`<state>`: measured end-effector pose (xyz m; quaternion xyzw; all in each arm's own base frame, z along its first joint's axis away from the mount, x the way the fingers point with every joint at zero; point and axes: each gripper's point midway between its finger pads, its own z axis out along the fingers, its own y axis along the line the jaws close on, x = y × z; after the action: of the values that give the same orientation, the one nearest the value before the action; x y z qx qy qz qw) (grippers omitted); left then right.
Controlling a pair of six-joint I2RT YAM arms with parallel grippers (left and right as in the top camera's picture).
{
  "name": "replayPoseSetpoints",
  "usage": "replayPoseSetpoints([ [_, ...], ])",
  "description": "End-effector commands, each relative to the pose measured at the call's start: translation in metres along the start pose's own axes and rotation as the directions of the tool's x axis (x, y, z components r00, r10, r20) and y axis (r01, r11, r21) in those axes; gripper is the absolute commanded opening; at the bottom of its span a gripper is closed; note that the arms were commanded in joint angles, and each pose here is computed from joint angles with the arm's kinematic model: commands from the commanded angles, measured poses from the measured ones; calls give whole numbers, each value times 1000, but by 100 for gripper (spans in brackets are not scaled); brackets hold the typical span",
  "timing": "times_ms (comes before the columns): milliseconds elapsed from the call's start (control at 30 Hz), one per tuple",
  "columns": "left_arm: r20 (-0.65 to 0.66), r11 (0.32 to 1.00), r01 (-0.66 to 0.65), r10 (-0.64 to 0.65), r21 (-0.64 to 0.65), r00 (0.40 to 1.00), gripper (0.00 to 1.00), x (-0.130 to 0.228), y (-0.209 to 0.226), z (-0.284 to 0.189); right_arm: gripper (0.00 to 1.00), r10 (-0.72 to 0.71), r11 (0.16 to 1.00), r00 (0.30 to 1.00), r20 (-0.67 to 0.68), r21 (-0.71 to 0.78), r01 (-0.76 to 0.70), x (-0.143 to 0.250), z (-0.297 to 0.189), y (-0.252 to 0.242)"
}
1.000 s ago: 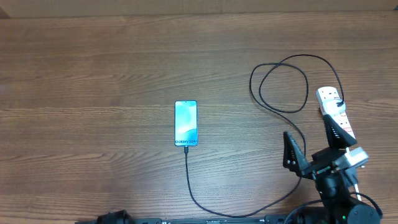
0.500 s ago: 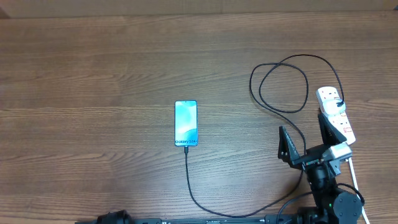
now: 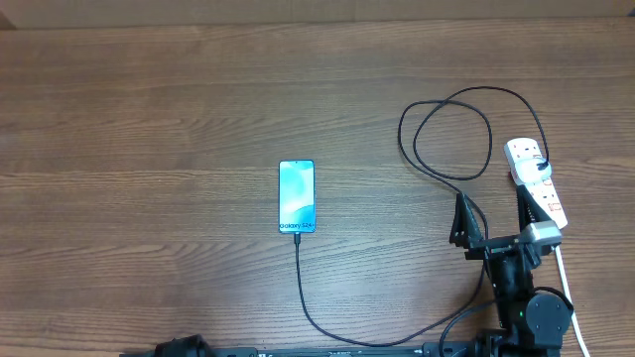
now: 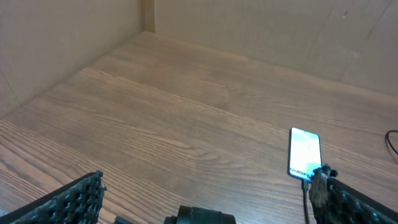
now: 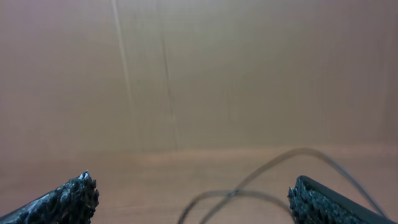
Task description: Plug charger to phone and switch on socket
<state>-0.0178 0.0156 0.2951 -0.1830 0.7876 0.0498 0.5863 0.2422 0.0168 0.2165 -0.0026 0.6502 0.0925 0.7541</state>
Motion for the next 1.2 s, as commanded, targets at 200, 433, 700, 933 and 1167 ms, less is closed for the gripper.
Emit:
replayPoseSetpoints([
  [200, 19, 1000, -15, 15, 0, 1000, 100, 1, 0, -3, 100, 25, 997, 990, -138, 75, -15, 38, -4, -15],
  [433, 19, 1000, -15, 15, 0, 1000, 100, 1, 0, -3, 100, 29, 994, 988, -152, 104, -13, 41, -5, -22],
  [700, 19, 1000, -15, 15, 0, 1000, 100, 1, 0, -3, 100, 29, 992, 988, -149, 126, -11, 40, -6, -27],
  [933, 19, 1000, -15, 15, 0, 1000, 100, 1, 0, -3, 100, 29, 992, 989, -148, 126, -10, 40, -6, -27],
  [1167, 19, 1000, -15, 15, 0, 1000, 100, 1, 0, -3, 100, 29, 992, 989, -148, 126, -10, 40, -6, -27],
])
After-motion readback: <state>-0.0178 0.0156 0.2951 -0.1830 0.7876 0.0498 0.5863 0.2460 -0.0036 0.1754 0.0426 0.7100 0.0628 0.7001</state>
